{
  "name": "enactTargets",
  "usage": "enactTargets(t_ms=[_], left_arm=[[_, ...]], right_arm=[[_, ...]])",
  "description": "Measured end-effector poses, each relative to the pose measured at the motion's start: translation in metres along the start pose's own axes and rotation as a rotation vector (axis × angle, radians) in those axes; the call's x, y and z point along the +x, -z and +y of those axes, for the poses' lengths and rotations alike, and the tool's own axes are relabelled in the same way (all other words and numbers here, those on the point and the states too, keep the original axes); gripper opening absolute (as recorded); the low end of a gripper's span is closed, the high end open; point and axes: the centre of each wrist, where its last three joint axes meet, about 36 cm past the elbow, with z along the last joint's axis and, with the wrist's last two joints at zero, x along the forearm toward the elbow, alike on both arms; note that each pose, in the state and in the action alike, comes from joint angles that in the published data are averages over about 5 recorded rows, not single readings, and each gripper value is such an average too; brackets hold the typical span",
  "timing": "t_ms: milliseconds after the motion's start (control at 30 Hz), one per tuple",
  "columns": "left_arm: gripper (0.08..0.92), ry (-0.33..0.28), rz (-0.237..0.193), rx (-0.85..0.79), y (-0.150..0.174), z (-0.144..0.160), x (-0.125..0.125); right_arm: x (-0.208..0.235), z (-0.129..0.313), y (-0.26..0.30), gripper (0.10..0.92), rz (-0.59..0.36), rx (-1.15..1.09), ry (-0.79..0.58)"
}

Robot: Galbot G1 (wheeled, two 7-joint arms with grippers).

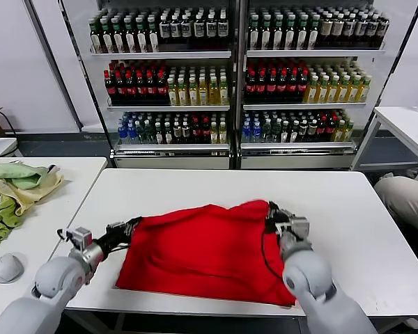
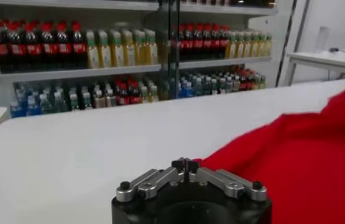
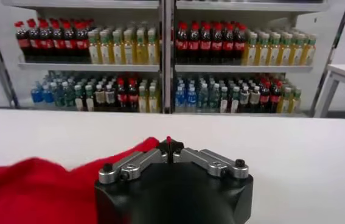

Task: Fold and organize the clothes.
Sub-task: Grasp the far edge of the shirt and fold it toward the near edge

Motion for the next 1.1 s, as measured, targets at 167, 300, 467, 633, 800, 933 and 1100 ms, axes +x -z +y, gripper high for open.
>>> enactTargets(t_ms=[167,300,467,633,800,933,1100], left_arm=[[0.087,-0.013,0.003,-0.001,-0.012,-0.004,0.018],[0.087,-0.021,0.001,0.001,-0.017,-0.008,0.027],[0.087,-0.029,0.002,0.004,-0.02,-0.008,0.034],[0.087,-0.03,0.006,0.01,-0.017,-0.005,0.038],[0.087,-0.02,0.012,0.017,-0.013,0.001,0.038],[0.087,-0.019,0.021,0.018,-0.011,0.004,0.037],[0.087,-0.015,0.036,0.014,-0.01,0.005,0.04]], right_arm=[[0.032,0.001,-0.008,0.114,0.006,0.019,-0.01],[0.054,0.0,-0.011,0.114,0.017,0.033,-0.017],[0.073,0.001,-0.014,0.114,0.037,0.038,-0.028],[0.084,0.001,-0.019,0.114,0.058,0.042,-0.039],[0.087,0.0,-0.023,0.114,0.069,0.042,-0.048],[0.088,0.0,-0.029,0.114,0.085,0.049,-0.047],[0.086,0.0,-0.038,0.114,0.101,0.06,-0.055]])
